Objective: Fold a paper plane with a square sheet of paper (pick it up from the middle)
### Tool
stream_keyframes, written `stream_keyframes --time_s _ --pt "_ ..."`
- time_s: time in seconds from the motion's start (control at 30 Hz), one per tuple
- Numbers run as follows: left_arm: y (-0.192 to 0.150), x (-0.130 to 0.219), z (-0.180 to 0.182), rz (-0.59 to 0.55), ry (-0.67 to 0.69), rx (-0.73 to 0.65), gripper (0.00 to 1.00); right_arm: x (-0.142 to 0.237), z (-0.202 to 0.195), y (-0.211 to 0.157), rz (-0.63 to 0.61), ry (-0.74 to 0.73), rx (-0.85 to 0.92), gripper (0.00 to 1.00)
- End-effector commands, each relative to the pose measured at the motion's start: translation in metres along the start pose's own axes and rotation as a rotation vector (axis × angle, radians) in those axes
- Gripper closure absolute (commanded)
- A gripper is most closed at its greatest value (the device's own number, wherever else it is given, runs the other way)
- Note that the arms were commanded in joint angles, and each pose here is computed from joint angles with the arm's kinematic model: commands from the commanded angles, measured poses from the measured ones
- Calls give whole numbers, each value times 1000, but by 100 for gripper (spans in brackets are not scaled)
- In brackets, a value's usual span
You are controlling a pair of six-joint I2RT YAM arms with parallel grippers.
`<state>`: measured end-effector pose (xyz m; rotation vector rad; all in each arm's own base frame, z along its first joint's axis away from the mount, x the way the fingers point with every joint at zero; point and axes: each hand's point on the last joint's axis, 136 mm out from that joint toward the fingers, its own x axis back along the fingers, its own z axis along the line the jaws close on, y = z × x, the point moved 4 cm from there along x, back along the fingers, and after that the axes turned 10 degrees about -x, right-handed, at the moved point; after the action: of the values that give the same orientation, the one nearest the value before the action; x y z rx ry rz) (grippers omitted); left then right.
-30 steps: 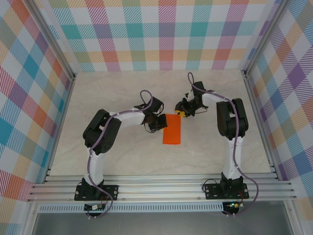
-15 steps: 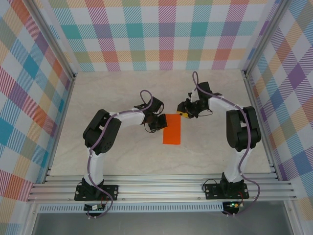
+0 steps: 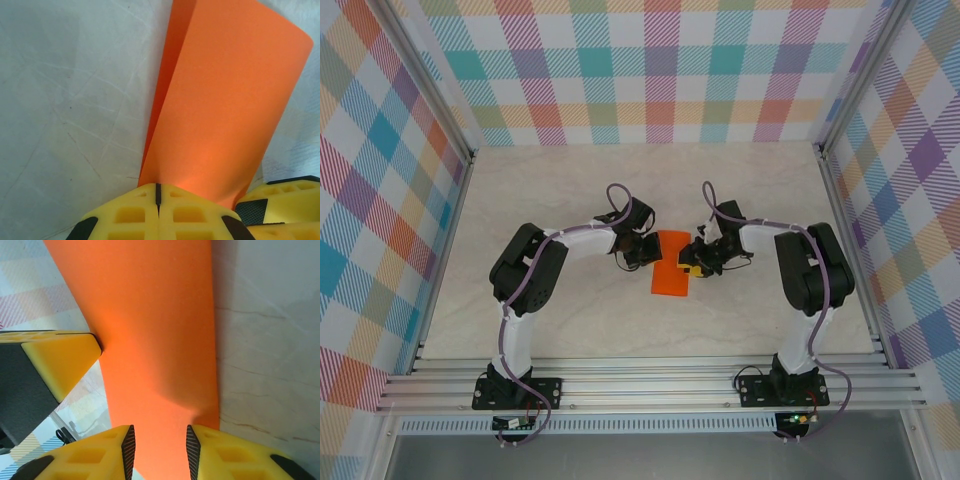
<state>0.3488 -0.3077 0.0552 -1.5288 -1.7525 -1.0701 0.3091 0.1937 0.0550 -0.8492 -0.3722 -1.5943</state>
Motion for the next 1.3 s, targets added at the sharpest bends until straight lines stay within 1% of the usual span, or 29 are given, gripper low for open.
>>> stream_keyframes --time_s 0.0,0.13,0.27,0.47,0.63,0.73,0.83,0.9,0.97,1.03,1.07,1.13,1.17,1.27 --pt "-29 -14 24 125 93 25 100 9 1 -12 7 -11 8 64" --pt "-29 -14 23 127 90 23 100 26 23 -23 0 29 64 63" --pt "-28 -13 21 124 85 19 100 19 25 -39 35 38 80 63" --pt "-27 -10 17 116 78 16 100 -1 -3 -54 65 -14 31 63" --pt "-25 -7 14 106 65 13 100 -10 -24 -62 98 -55 -7 62" --pt "-22 0 6 94 43 3 100 0 -16 -64 67 -53 24 60" --pt "-17 15 -3 59 26 -10 99 18 1 -60 -6 -53 78 54" --pt "-14 28 -6 24 30 -19 92 30 7 -55 -71 -84 104 46" --pt "-13 42 -7 -13 41 -27 81 40 10 -48 -141 -128 119 33" --pt "-14 52 -4 -41 61 -30 76 47 13 -41 -195 -162 125 27" --pt "-14 56 -2 -53 66 -28 70 49 14 -38 -219 -174 122 23" --pt "-17 60 4 -57 69 -15 67 50 16 -32 -243 -179 120 19" --pt "-19 60 6 -55 67 -8 65 49 18 -30 -239 -173 118 18" --pt "-23 57 12 -44 53 16 63 40 22 -24 -217 -147 105 24"
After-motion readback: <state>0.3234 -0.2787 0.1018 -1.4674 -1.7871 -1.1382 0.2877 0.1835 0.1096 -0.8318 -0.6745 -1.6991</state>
